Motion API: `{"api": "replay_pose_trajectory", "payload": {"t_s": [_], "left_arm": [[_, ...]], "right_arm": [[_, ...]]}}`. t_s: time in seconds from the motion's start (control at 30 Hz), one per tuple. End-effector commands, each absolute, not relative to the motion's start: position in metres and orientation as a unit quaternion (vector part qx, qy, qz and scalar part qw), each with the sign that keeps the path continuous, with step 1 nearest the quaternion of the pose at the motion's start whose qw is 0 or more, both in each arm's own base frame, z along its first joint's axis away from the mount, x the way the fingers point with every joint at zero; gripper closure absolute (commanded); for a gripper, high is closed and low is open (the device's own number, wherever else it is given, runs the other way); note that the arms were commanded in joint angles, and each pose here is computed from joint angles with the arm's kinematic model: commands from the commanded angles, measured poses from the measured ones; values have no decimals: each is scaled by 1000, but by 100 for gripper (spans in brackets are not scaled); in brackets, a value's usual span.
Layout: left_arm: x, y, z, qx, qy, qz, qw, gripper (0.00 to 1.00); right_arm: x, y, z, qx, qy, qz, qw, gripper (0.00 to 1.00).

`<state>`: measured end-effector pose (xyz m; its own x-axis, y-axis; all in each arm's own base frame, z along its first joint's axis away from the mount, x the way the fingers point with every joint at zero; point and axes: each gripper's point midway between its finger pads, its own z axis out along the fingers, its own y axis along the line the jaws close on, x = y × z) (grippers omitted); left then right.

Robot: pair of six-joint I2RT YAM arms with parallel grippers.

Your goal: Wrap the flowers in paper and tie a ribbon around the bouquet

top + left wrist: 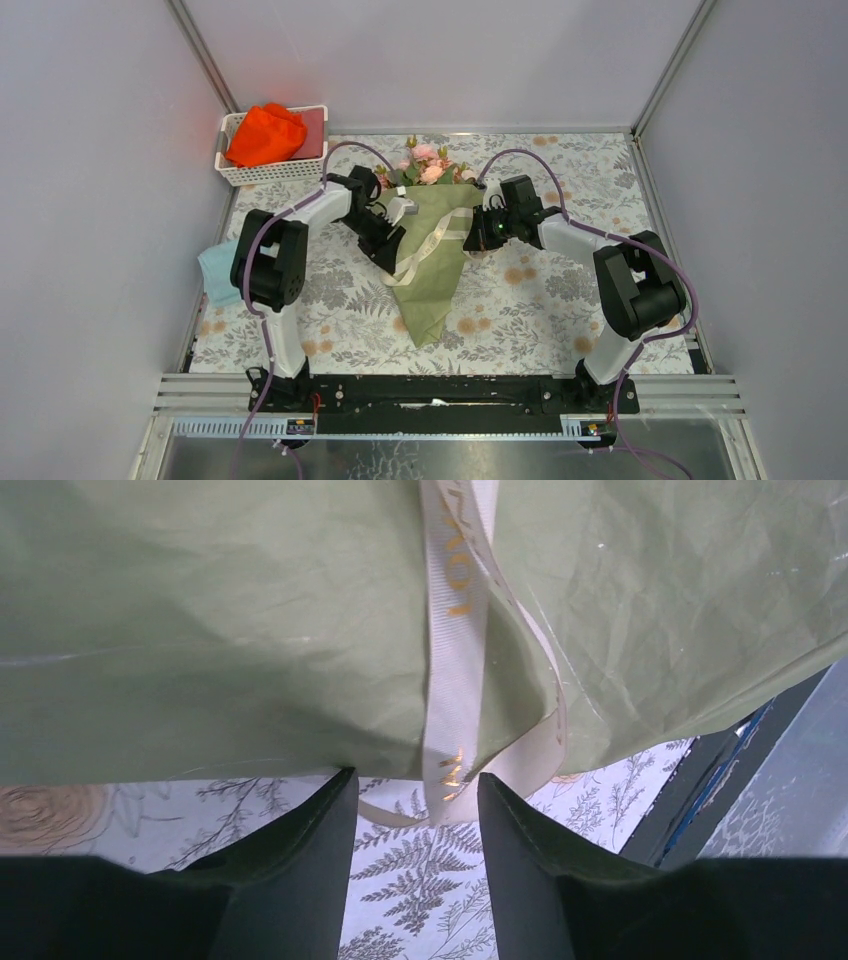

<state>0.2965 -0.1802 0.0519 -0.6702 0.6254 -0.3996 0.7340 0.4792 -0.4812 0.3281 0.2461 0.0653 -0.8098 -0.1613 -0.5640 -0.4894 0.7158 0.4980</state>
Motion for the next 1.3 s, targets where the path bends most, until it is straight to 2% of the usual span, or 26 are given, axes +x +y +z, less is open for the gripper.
{"api": "replay_pose_trajectory", "payload": {"t_s": [0.0,0.07,0.13,0.33,0.5,0.6,0.8,1.1,1.27], "left_arm": [[289,-186,46,407,854,-317,74,47],[290,-187,44,405,856,-314,73,50],[289,-188,43,407,854,-316,71,59],[282,-190,53,418,845,-326,70,100],[298,-186,66,409,851,-314,100,100],[326,-174,81,381,866,-289,149,100],[376,-139,100,349,885,-172,254,100],[429,-59,111,287,901,2,325,100],[442,-29,126,258,900,43,349,100]], "right_arm": [[336,251,76,-195,885,330,265,100],[336,251,76,-195,885,330,265,100],[336,250,77,-195,884,330,265,100],[335,249,79,-196,884,330,266,100],[334,249,85,-196,883,332,268,100],[331,246,91,-195,883,333,268,100],[322,236,93,-181,890,332,255,100],[315,213,97,-139,897,341,246,100],[313,205,101,-132,895,345,249,100]]}}
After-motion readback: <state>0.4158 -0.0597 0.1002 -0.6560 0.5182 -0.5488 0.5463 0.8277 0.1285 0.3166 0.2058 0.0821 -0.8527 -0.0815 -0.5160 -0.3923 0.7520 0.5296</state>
